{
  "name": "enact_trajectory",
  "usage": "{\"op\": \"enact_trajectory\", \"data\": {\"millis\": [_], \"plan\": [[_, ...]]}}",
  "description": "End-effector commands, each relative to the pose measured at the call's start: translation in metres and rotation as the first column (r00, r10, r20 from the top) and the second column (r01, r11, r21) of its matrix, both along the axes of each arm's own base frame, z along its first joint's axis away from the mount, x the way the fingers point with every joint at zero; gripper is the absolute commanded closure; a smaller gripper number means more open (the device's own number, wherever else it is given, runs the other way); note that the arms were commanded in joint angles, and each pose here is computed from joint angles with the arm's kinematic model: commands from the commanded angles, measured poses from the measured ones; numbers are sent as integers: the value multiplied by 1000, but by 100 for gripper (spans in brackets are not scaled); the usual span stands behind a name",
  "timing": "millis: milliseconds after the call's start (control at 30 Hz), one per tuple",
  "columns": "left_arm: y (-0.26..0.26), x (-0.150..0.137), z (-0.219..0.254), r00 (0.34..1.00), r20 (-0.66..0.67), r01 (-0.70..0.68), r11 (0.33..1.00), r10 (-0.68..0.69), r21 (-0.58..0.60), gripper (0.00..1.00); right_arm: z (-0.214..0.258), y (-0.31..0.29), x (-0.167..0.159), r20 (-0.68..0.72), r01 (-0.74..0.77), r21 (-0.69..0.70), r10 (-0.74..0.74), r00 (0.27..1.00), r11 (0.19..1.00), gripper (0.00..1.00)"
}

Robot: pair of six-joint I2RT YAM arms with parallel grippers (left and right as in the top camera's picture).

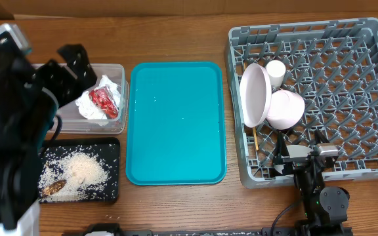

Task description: Sort waste into correct bins and load items into the dishwasher

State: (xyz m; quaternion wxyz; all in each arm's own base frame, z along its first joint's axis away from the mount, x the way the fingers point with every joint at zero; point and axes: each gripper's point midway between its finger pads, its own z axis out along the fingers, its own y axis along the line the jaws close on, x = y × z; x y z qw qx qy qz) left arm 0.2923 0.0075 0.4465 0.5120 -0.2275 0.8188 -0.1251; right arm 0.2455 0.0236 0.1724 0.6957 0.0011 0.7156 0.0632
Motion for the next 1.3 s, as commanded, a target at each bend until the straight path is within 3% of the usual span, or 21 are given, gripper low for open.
{"op": "enact_trajectory", "data": {"millis": [0, 233, 567, 667, 933, 1067, 1267], "plan": [[-3, -24, 4, 999, 37, 17, 1000, -17, 14, 0, -2, -3, 0, 5, 17, 1, -17, 1000, 1000, 0], [1, -53, -56, 998, -63, -6, 1000, 8, 23, 0, -2, -3, 0, 4, 17, 1, -17, 1000, 1000, 0], [5, -104, -220, 949, -315, -17, 999, 27, 36, 0, -2, -3, 0, 4, 17, 1, -17, 1000, 1000, 0], [4, -106, -253, 946, -324, -20, 999, 29, 32, 0, -2, -3, 0, 4, 17, 1, -17, 1000, 1000, 0], [4, -66, -285, 997, -37, -73, 995, 71, -61, 0, -2, -3, 0, 5, 17, 1, -17, 1000, 1000, 0], [4, -51, -284, 988, 133, -70, 993, 83, -99, 0, -2, -3, 0, 4, 17, 1, -17, 1000, 1000, 0], [1, -45, -288, 960, 272, -34, 993, 62, -109, 0, -2, -3, 0, 5, 17, 1, -17, 1000, 1000, 0]]}}
